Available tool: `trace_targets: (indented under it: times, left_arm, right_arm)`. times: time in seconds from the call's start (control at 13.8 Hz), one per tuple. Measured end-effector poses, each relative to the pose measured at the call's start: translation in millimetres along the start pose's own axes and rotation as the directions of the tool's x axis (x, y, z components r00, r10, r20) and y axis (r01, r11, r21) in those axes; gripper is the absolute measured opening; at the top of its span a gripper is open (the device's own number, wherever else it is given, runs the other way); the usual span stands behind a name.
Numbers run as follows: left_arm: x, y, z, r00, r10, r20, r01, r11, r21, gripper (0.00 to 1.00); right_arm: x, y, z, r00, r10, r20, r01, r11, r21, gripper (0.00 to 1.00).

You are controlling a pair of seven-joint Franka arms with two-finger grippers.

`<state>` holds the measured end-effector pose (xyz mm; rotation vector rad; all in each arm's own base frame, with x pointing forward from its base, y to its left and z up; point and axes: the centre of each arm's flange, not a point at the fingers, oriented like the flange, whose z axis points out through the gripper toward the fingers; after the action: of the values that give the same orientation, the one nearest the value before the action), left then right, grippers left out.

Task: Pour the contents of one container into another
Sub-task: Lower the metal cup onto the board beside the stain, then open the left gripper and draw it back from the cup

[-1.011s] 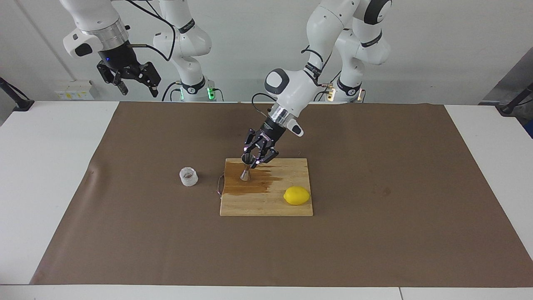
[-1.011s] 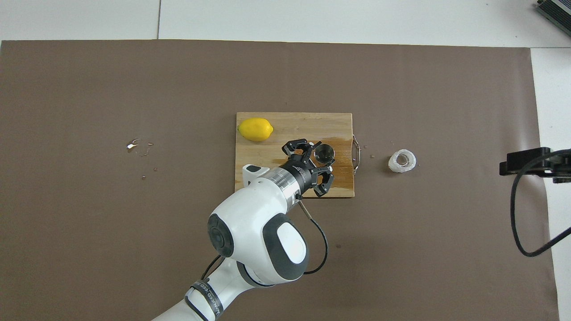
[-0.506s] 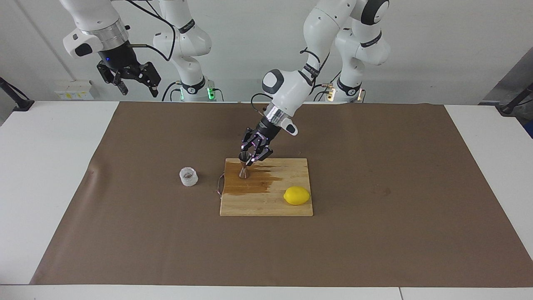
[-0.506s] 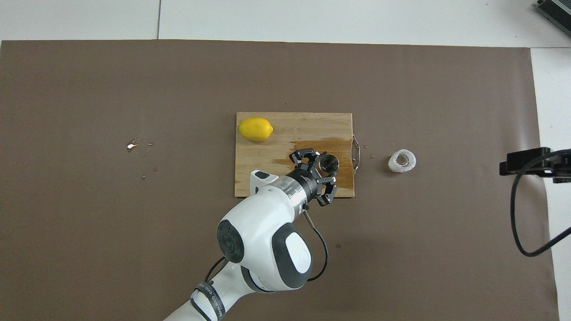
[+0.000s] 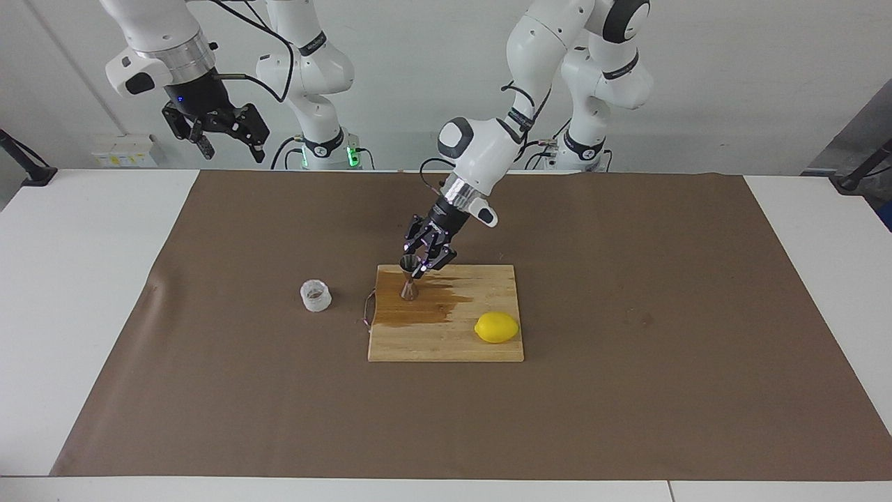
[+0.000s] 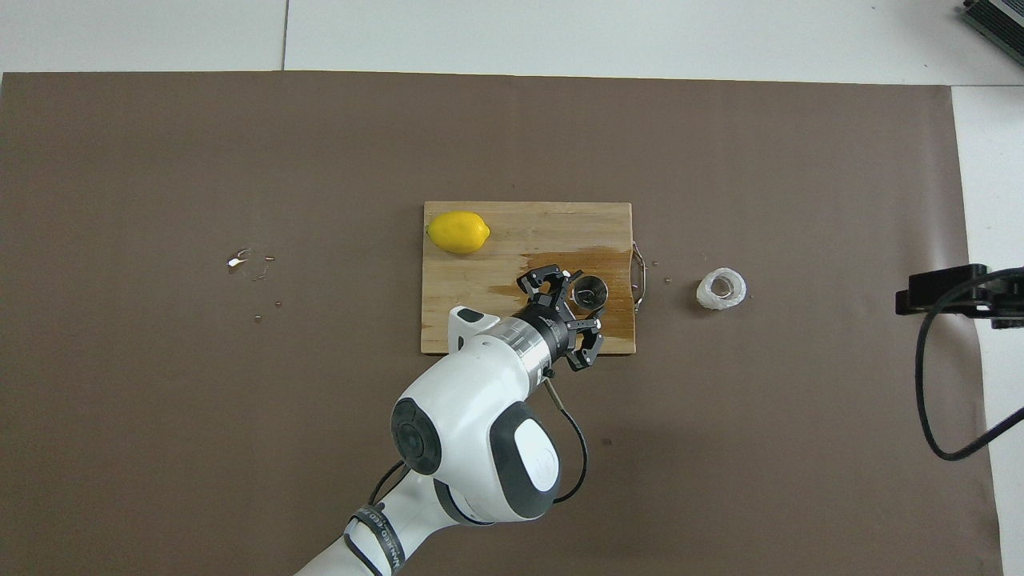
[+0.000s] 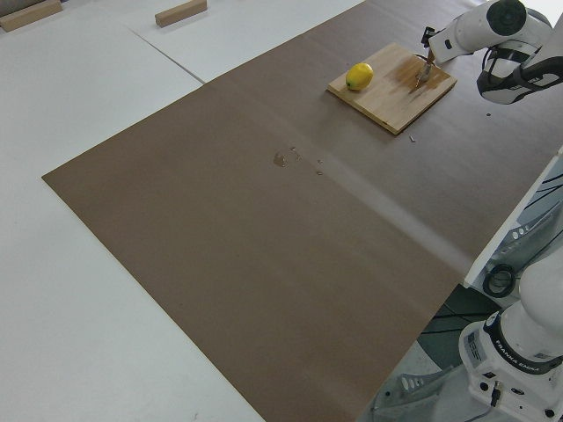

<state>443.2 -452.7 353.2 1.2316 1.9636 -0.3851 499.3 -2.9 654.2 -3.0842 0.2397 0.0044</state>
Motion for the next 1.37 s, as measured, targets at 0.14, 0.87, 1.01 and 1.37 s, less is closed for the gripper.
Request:
trace_targets:
  times: [0.14, 0.87, 1.01, 1.37]
  left_arm:
    - [0.2, 0.1, 0.0, 1.0, 0.0, 0.0, 0.0, 1.0, -0.004, 0.92]
    - [-54.9, 11.3, -56.5, 0.993, 0.013, 0.116, -0.014, 1.0, 0.007, 1.0]
    - [-52.5, 40.4, -63.4, 0.993, -0.017, 0.115, 0.01, 0.998, 0.061, 1.0]
    - [-52.8, 132.8, -89.2, 0.978, 0.207, 0.037, -0.21, 0.953, 0.217, 1.0]
  right_arm:
    - [0.0, 0.0, 0.0, 1.0, 0.0, 0.0, 0.0, 1.0, 0.0, 1.0]
    - [0.0, 0.0, 0.0, 1.0, 0.0, 0.0, 0.0, 1.0, 0.0, 1.0]
    - [0.0, 0.0, 0.0, 1.0, 0.0, 0.0, 0.0, 1.0, 0.0, 1.0]
    - [0.0, 0.0, 0.0, 1.0, 0.0, 0.0, 0.0, 1.0, 0.0, 1.0]
